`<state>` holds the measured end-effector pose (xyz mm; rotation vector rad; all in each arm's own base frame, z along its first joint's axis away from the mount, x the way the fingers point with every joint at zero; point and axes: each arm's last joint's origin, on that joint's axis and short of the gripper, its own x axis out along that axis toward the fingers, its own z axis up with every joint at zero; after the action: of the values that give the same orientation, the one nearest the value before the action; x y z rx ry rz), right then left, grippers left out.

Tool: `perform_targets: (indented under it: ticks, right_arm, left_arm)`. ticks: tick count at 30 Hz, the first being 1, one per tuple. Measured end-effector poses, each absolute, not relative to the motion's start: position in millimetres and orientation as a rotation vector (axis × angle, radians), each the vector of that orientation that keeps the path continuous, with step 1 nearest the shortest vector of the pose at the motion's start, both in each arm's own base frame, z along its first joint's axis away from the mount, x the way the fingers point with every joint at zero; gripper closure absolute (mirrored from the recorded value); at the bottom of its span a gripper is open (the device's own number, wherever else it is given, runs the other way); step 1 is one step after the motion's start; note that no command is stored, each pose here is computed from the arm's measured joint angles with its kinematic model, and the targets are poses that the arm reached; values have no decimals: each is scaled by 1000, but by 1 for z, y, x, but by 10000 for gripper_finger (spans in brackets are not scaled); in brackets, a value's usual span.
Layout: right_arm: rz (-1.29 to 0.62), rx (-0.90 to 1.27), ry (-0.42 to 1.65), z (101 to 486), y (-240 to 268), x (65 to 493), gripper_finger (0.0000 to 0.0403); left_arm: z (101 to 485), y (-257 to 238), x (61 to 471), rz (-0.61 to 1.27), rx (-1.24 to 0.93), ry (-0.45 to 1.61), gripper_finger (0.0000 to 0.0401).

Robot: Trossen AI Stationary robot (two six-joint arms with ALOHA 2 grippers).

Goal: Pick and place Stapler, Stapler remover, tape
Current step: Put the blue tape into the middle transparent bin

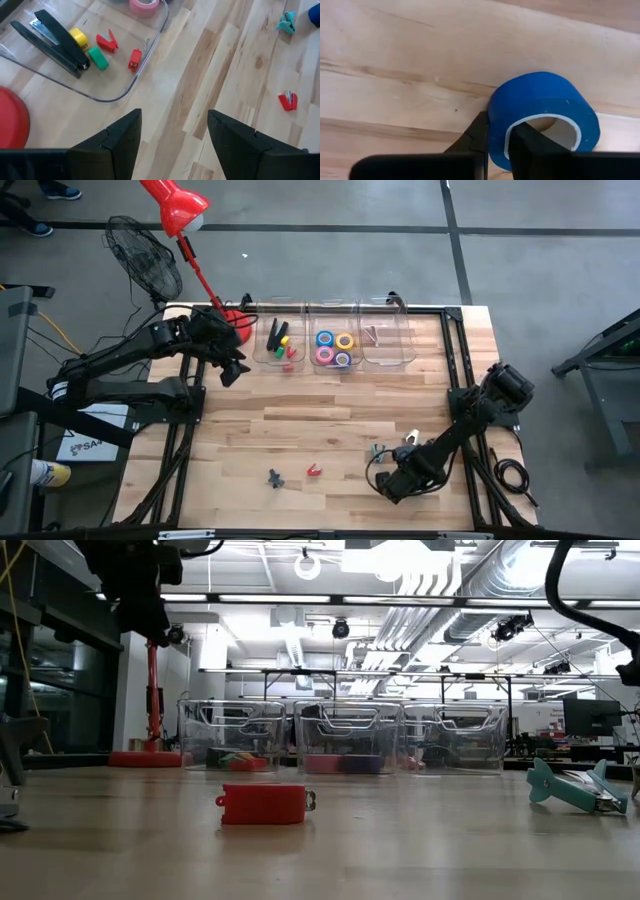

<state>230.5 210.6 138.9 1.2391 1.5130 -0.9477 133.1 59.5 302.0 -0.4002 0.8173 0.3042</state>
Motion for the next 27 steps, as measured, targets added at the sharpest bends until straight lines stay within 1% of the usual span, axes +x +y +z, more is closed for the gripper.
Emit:
perform_targets:
  ticks: [3,6,9,12,17,22,27]
  right_arm:
    - [-894,1243,1515,149,209,236,372]
    - [-800,1247,1482,168,204,242,372]
    - [-748,1212,1407,187,192,246,372]
    - [-715,1171,1277,209,172,250,372]
    - [-678,1017,1100,236,121,259,372]
    - [-610,855,1010,254,55,273,372]
    - [-491,737,947,261,-13,287,372]
  left_arm:
    - [302,59,133,284,-359,822,178]
    - [304,60,135,250,-321,803,178]
    - [308,60,140,165,-296,730,178]
    - [314,59,145,54,-272,648,178]
    - [321,58,149,-38,-255,562,178]
    - [321,58,149,-29,-269,564,178]
    - [320,58,149,-14,-316,571,178]
